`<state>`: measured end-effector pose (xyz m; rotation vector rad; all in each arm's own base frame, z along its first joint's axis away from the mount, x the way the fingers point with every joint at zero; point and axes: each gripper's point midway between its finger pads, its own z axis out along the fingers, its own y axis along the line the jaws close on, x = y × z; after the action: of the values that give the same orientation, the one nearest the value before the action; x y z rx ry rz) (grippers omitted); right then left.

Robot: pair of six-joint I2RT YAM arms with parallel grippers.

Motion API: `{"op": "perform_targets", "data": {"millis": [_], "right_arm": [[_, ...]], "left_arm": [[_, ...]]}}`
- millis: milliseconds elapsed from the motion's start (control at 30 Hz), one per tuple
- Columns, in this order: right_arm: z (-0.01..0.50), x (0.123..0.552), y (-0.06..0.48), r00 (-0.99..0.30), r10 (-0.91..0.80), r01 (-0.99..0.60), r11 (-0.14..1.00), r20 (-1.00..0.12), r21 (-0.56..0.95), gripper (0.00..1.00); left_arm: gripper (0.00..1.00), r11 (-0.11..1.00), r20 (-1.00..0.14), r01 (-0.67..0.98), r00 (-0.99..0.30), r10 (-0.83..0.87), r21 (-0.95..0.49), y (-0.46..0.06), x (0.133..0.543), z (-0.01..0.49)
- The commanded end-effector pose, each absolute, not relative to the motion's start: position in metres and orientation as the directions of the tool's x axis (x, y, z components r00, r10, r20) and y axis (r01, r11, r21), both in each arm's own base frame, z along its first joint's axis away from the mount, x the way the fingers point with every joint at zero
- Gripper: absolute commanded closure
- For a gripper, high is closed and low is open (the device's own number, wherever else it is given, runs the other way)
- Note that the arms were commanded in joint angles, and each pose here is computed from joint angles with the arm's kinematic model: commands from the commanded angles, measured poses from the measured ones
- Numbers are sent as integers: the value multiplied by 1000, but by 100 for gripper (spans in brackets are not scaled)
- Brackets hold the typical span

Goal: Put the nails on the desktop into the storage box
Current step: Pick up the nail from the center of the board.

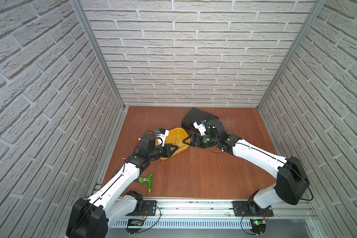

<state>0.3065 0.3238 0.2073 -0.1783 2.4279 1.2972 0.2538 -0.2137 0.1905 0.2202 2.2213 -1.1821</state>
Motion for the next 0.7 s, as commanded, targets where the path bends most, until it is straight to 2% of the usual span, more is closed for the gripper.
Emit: {"op": "perform_targets", "data": {"millis": [0, 667], "right_arm": [[227, 309, 338, -905, 68, -328, 517, -420, 791, 19], [221, 315, 367, -906, 34, -345, 514, -421, 785, 51]], "left_arm": [[100, 541, -607, 454, -783, -138, -708, -220, 256, 204], [100, 528, -610, 464, -781, -135, -711, -221, 255, 209]]}}
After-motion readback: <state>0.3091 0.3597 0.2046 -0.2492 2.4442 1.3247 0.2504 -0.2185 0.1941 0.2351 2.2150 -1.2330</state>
